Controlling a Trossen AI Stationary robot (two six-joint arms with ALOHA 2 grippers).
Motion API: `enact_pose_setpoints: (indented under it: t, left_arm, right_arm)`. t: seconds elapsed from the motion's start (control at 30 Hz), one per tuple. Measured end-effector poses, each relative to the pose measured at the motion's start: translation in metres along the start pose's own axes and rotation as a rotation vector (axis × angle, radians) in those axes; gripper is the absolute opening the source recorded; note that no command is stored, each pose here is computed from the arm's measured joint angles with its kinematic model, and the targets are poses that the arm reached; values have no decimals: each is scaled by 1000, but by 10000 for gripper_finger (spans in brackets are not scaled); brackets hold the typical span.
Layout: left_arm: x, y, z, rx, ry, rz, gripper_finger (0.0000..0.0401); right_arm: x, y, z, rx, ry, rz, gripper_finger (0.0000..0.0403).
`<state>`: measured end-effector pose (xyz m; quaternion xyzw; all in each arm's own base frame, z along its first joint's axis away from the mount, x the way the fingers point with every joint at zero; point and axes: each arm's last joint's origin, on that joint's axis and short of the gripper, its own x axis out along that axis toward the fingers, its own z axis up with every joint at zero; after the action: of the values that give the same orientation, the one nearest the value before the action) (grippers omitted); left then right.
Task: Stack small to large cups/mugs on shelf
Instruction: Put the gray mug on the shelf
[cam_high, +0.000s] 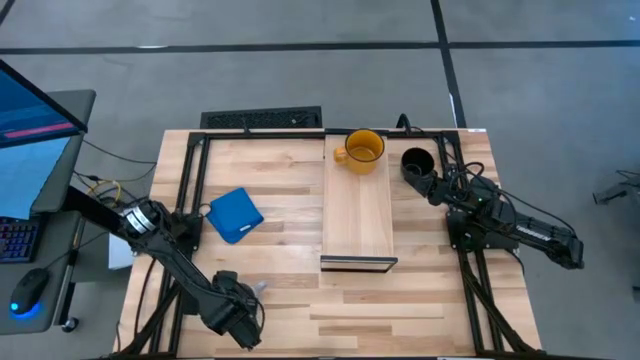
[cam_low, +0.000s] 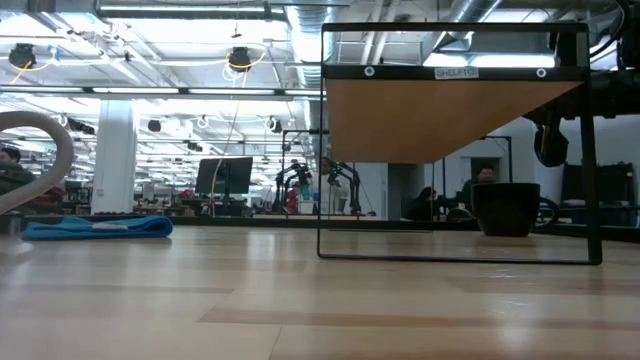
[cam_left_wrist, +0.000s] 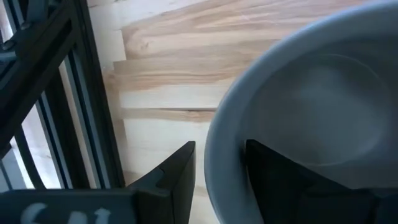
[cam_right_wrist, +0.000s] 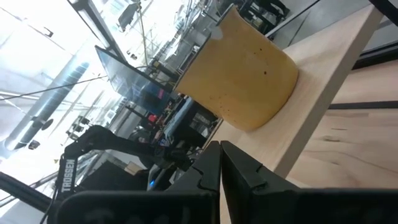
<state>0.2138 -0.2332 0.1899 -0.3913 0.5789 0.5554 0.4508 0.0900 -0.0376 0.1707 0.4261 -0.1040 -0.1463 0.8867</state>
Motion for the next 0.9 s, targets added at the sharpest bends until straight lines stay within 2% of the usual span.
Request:
enact_pose_setpoints:
  t: [0.13, 0.5, 0.67, 0.9]
  left_arm:
    - [-1, 0, 0, 8, 4, -5, 114]
    - [-5, -2, 3, 67, -72, -87, 23]
    - [-5, -4, 7, 92, -117, -105, 14]
    - [-6, -8, 13, 75, -110, -96, 14]
  right_arm:
    - [0, 0, 0, 0, 0, 0, 33]
    - [0, 0, 0, 0, 0, 0, 33]
    - [0, 0, 0, 0, 0, 0, 33]
    - [0, 0, 0, 0, 0, 0, 33]
